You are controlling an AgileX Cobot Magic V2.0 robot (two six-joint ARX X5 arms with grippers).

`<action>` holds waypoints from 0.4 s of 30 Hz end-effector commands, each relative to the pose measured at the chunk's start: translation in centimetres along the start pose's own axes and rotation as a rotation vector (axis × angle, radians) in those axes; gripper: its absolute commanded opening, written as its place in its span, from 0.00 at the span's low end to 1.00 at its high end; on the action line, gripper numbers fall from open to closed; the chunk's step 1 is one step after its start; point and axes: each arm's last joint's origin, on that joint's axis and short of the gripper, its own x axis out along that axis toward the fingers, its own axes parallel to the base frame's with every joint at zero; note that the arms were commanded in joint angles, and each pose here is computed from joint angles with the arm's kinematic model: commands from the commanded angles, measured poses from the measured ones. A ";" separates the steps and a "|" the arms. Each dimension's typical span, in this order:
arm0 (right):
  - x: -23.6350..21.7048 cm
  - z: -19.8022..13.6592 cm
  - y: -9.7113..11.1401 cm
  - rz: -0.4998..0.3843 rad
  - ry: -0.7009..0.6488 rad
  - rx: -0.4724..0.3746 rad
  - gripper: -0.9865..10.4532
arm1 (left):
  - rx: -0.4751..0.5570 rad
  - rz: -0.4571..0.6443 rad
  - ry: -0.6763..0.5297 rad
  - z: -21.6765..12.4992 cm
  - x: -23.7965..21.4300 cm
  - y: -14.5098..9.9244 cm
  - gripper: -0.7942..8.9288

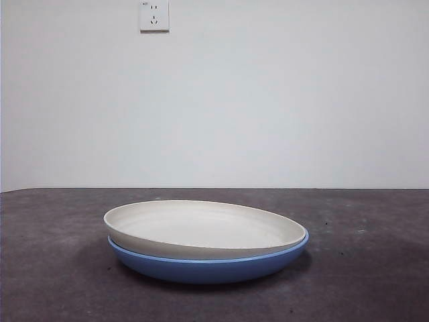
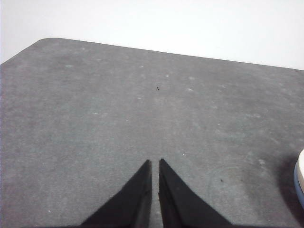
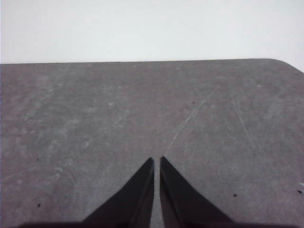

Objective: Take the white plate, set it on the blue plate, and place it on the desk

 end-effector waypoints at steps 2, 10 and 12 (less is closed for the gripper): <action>0.1 -0.6 0.0 0.004 -0.010 -0.002 0.10 | 0.011 0.003 0.005 -0.5 0.2 0.1 0.11; 0.2 -1.1 0.7 0.087 -0.005 -0.006 0.10 | 0.011 0.003 0.005 -0.5 0.2 0.1 0.11; 0.2 -1.1 0.8 0.095 -0.006 -0.008 0.10 | 0.011 0.003 0.006 -0.5 0.2 0.1 0.11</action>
